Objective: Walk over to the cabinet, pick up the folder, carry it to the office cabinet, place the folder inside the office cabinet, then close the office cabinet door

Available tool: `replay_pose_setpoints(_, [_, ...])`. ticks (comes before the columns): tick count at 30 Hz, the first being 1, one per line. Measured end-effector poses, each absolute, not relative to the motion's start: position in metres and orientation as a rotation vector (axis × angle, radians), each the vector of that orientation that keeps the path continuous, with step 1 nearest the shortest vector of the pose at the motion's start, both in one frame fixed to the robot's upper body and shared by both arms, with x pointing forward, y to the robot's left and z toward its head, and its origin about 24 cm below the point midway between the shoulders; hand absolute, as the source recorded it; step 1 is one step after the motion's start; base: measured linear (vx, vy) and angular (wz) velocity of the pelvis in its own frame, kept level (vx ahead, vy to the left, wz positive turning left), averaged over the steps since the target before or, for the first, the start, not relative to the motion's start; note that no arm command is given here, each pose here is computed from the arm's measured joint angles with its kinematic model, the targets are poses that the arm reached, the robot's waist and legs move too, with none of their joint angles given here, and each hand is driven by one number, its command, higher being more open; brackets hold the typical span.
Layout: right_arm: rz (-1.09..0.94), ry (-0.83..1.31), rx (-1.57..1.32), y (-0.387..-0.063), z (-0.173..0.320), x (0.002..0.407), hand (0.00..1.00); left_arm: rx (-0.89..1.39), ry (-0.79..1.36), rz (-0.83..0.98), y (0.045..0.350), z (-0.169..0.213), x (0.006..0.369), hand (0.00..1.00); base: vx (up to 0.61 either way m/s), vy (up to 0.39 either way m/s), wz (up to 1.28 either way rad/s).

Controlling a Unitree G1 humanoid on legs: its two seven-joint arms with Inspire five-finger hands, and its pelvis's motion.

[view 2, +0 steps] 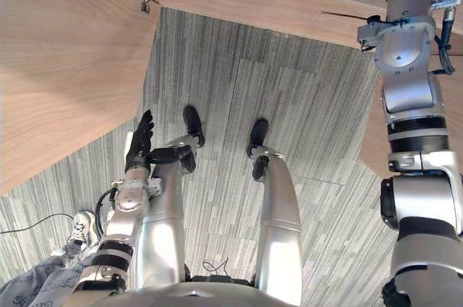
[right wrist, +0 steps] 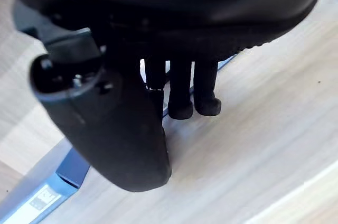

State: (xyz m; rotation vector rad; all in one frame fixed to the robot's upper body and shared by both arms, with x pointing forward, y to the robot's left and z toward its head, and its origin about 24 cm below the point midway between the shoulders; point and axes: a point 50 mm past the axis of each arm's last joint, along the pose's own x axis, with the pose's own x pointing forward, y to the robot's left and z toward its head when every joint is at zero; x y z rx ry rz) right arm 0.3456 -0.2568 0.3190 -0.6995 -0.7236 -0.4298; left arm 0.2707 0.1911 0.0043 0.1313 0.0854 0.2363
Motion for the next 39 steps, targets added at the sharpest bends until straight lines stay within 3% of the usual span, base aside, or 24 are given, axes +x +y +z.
replay_pose_setpoints(9, [-0.471, -0.705, -0.544, -0.257, 0.305, 0.343, 0.00, 0.117, 0.098, 0.233, 0.186, 0.004, 0.272, 1.00, 0.00, -0.001, -0.01])
replay_pose_setpoints(19, [-0.446, -0.604, -0.209, -0.229, 0.189, 0.282, 0.00, 0.079, 0.151, 0.217, 0.175, -0.005, 0.270, 1.00, 0.02, 0.015, -0.15])
replay_pose_setpoints(22, [-0.444, -0.480, -0.106, -0.217, 0.147, 0.266, 0.00, 0.088, 0.224, 0.210, 0.171, -0.019, 0.264, 1.00, 0.09, 0.044, -0.27])
replay_pose_setpoints(29, [-0.168, -0.143, 0.093, -0.161, 0.058, 0.225, 0.00, 0.092, 0.491, 0.250, 0.178, -0.075, 0.219, 1.00, 0.17, 0.048, -0.26])
replay_pose_setpoints(36, [-0.040, 0.380, 0.069, -0.125, -0.061, 0.187, 0.00, 0.175, 0.823, 0.265, 0.185, -0.129, 0.162, 1.00, 0.13, 0.061, -0.17])
replay_pose_setpoints(37, [-0.023, 0.474, 0.018, -0.125, -0.078, 0.181, 1.00, 0.190, 0.859, 0.257, 0.186, -0.134, 0.155, 1.00, 0.06, 0.062, -0.19])
replay_pose_setpoints(39, [-0.009, 0.573, -0.035, -0.126, -0.096, 0.170, 1.00, 0.213, 0.904, 0.249, 0.187, -0.139, 0.146, 1.00, 0.04, 0.050, -0.25])
